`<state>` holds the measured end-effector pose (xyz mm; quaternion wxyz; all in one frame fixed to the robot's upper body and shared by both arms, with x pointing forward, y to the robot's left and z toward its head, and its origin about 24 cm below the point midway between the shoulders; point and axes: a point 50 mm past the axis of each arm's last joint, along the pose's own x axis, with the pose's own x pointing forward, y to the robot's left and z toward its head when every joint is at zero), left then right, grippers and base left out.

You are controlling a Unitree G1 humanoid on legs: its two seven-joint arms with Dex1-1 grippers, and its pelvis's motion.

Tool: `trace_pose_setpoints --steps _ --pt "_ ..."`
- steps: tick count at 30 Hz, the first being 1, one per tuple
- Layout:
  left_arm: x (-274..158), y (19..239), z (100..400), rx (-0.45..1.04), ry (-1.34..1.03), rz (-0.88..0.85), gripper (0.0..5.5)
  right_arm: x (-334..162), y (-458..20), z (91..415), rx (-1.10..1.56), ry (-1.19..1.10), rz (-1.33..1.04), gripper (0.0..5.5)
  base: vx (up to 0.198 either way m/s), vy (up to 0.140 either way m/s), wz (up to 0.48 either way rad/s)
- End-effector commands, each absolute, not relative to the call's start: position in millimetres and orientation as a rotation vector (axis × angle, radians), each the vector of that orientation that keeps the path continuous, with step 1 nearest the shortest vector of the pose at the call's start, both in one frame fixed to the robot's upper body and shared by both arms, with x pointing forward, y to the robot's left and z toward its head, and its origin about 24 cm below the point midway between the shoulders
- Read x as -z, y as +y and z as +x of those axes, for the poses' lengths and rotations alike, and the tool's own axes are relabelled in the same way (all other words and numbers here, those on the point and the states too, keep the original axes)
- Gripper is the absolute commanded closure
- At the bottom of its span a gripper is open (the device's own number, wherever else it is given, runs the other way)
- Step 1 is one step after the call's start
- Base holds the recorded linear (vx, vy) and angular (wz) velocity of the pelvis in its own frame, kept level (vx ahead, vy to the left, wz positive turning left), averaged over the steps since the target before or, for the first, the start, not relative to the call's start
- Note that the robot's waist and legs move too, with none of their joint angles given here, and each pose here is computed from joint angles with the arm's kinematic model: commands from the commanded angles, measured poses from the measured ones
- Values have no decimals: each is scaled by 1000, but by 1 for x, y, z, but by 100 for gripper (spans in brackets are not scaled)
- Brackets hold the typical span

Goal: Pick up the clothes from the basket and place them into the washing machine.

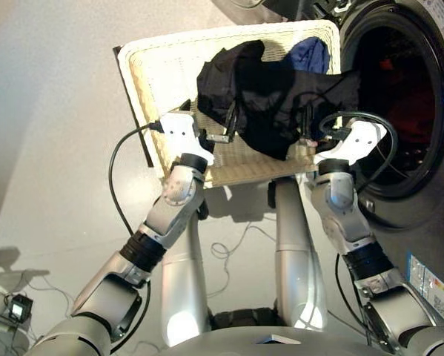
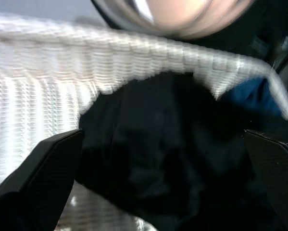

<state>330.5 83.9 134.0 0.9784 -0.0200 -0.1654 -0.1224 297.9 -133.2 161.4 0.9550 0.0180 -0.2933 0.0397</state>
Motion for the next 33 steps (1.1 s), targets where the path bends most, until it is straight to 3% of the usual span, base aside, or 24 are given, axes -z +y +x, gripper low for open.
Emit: trace_pose_setpoints --steps 1,5,11,14,23,33 --pt "-156 67 341 261 -444 79 0 -198 -116 277 -204 -826 -37 0 0 0 0" --pt "-160 50 356 271 -442 246 0 -206 -88 271 -342 -868 -84 0 0 0 0" --pt "-163 37 370 227 -404 294 0 -216 -56 262 -500 -907 -50 0 0 0 0" --pt "-166 40 381 169 -385 393 0 -222 -47 259 -558 -922 -35 0 0 0 0" --pt "-163 59 404 26 -228 409 0 -231 -39 251 -631 -939 30 0 0 0 0" --pt "-156 70 409 -24 -151 424 0 -233 -45 248 -620 -942 65 0 0 0 0"
